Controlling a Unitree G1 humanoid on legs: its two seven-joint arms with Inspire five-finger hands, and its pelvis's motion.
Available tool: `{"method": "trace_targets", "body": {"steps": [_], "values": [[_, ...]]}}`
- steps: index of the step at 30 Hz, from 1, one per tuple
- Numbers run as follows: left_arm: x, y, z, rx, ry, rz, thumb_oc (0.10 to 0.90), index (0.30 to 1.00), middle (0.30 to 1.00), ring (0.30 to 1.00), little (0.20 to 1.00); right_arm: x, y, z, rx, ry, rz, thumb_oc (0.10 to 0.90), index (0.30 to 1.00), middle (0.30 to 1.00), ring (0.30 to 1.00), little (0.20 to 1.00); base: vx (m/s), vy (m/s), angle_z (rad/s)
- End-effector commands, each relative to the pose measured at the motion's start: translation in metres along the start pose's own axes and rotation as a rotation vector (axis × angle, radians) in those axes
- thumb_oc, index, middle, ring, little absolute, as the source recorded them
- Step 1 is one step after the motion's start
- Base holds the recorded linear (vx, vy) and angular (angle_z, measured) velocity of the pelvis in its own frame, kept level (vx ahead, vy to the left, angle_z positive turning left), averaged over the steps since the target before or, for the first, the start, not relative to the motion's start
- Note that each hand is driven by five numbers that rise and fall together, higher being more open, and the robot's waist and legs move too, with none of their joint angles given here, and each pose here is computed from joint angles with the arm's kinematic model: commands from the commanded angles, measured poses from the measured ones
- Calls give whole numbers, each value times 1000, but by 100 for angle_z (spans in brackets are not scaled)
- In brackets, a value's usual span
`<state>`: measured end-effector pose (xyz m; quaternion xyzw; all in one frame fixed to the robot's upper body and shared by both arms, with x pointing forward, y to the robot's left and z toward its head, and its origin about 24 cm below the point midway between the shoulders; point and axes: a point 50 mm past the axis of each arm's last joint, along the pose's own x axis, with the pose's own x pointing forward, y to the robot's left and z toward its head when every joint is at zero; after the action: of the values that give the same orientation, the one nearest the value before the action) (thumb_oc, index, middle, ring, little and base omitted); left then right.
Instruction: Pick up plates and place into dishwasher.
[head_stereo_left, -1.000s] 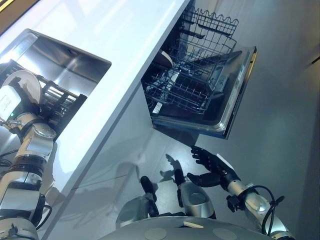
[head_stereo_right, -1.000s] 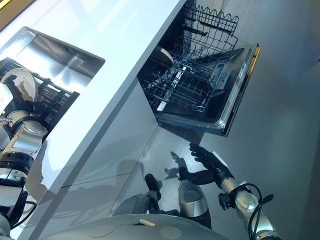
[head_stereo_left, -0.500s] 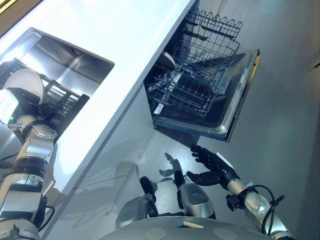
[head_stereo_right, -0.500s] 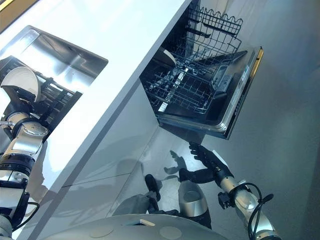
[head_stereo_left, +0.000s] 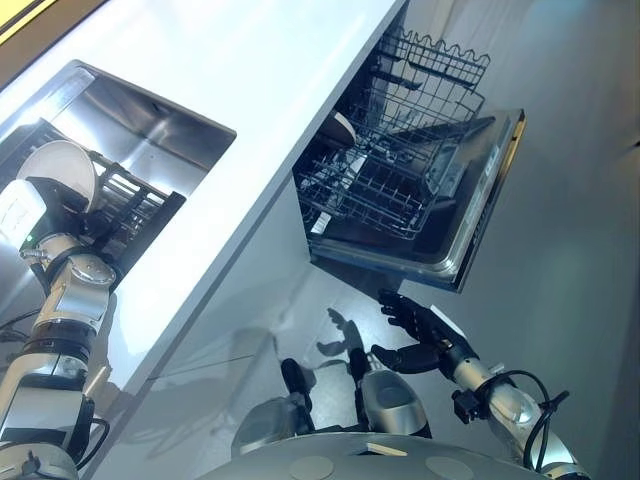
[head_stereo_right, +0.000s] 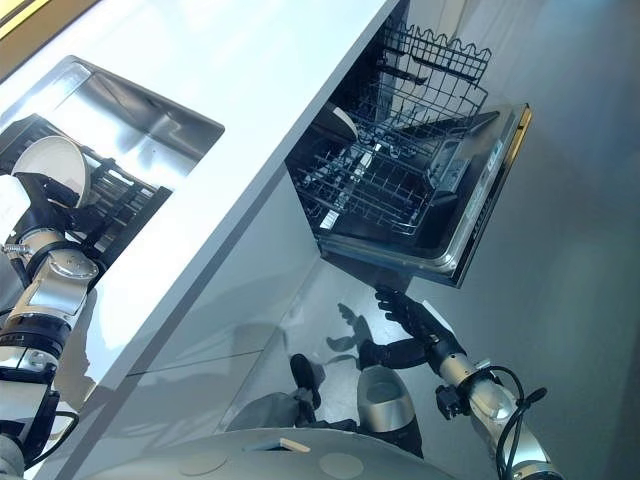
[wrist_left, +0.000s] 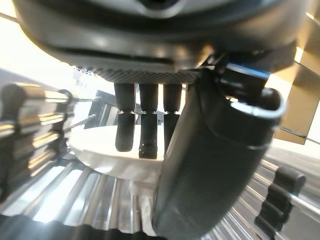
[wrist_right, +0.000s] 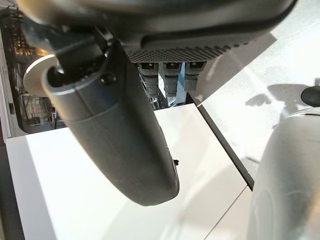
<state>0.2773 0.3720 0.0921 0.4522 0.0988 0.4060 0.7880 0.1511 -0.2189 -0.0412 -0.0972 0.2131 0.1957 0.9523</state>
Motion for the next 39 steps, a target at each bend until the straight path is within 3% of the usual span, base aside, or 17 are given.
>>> {"method": "trace_targets", "body": {"steps": [1,15,30,31,32,33,34,39], "values": [[7,28,-22,0,-8,139,100,300,300,300,200,-8,7,28,-24,-190,41,800,900,900,900,900,-38,20,2],[7,53,35,-63,-382,194,100,300,300,300,200,1,9,36,-45,-222,62,800,900,900,900,900,-37,17,6],[0,46,40,-134,-385,204,100,300,300,300,200,6,11,32,-32,-195,78,800,900,900,900,900,6,0,1],[0,43,39,-133,-367,195,295,467,467,467,395,6,11,31,-29,-188,83,800,900,900,900,900,54,4,-1],[0,40,38,-128,-357,188,421,575,575,575,521,6,11,30,-27,-185,85,800,900,900,900,900,51,4,-1],[0,36,36,-121,-342,170,729,839,839,839,829,6,11,28,-26,-178,87,800,900,900,900,900,44,3,-3],[0,33,34,-108,-328,156,800,900,900,900,900,6,11,28,-27,-173,90,800,900,900,900,900,50,4,-2],[2,14,25,-1,-255,57,800,900,900,900,900,8,8,28,-29,-164,88,800,900,900,900,900,39,3,-5]]}}
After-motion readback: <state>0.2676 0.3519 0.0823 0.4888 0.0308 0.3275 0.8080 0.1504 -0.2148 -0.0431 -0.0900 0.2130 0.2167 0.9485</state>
